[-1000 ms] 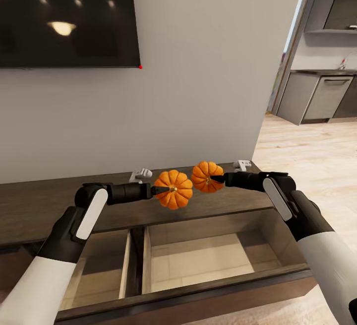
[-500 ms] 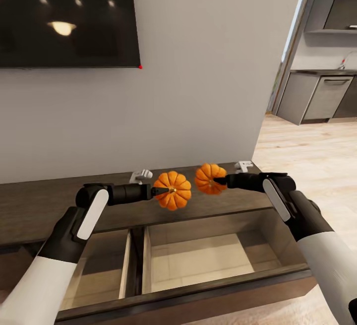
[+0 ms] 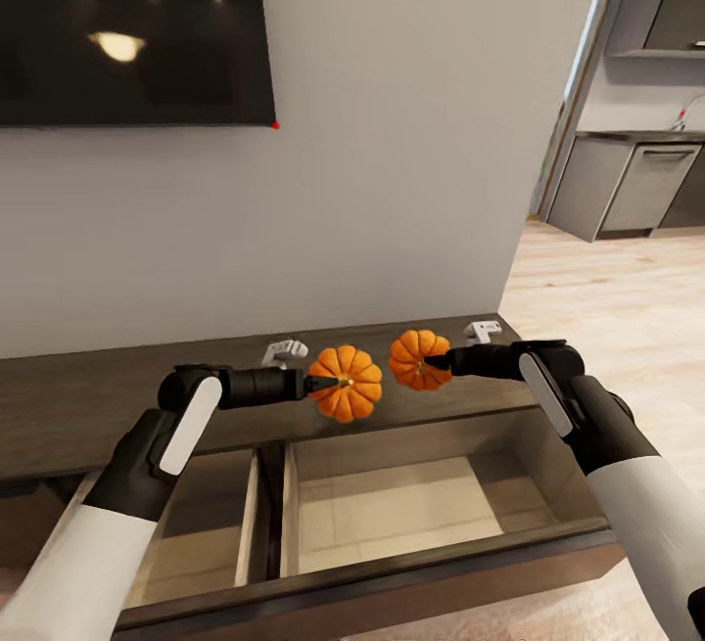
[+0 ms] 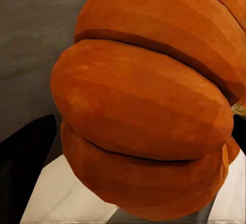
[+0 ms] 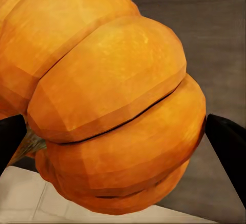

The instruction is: Place each of the two pumpkins and all three candles from the living room inside a cabinet in the living room (use any cabinet), then make sure every cabinet is closed, and position the cauldron so it is next to a table in the living room.

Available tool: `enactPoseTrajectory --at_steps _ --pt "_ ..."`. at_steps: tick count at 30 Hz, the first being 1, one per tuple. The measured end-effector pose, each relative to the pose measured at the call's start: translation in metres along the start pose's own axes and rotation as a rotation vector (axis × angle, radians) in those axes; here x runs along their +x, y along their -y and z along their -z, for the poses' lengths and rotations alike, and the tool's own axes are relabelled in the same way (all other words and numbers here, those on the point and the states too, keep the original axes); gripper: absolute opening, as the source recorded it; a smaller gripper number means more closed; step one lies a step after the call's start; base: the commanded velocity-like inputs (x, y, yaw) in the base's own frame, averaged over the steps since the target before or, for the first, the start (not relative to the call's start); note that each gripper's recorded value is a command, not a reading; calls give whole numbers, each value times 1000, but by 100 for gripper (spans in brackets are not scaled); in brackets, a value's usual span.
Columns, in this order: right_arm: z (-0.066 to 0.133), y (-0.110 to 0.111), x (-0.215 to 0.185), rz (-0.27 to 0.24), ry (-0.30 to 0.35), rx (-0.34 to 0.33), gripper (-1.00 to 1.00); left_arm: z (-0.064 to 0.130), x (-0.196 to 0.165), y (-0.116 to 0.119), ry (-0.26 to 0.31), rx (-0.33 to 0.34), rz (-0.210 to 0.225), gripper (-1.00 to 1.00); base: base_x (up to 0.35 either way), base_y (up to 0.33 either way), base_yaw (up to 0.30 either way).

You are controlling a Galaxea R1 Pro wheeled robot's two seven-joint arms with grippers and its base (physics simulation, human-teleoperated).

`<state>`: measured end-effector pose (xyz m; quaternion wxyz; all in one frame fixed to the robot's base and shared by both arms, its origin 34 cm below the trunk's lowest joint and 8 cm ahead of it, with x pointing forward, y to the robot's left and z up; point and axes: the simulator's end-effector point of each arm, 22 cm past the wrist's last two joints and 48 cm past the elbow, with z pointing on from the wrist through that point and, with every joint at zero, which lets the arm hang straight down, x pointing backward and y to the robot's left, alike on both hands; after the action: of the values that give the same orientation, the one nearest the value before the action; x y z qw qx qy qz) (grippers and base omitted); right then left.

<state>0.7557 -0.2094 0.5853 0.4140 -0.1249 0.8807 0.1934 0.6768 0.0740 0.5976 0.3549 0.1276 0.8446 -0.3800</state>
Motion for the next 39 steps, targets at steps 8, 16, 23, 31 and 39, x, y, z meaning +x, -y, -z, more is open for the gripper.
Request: enactPoseTrajectory --at_steps 8,16,23,31,39 --pt "-2 1 33 -65 -142 -4 -100 -20 27 -5 -67 3 36 -100 0 0 0" --pt "0 -1 36 -76 -164 -9 -100 -29 34 0 -84 22 64 -100 0 0 0" --pt "2 2 32 -72 -158 -5 -100 -32 38 -8 -110 10 85 -100 0 0 0" --pt "13 27 32 -61 -160 41 -100 -36 47 -15 -136 3 114 -100 0 0 0" --pt "22 44 34 -61 -167 66 -100 -45 71 -19 -198 -5 124 -100 0 0 0"
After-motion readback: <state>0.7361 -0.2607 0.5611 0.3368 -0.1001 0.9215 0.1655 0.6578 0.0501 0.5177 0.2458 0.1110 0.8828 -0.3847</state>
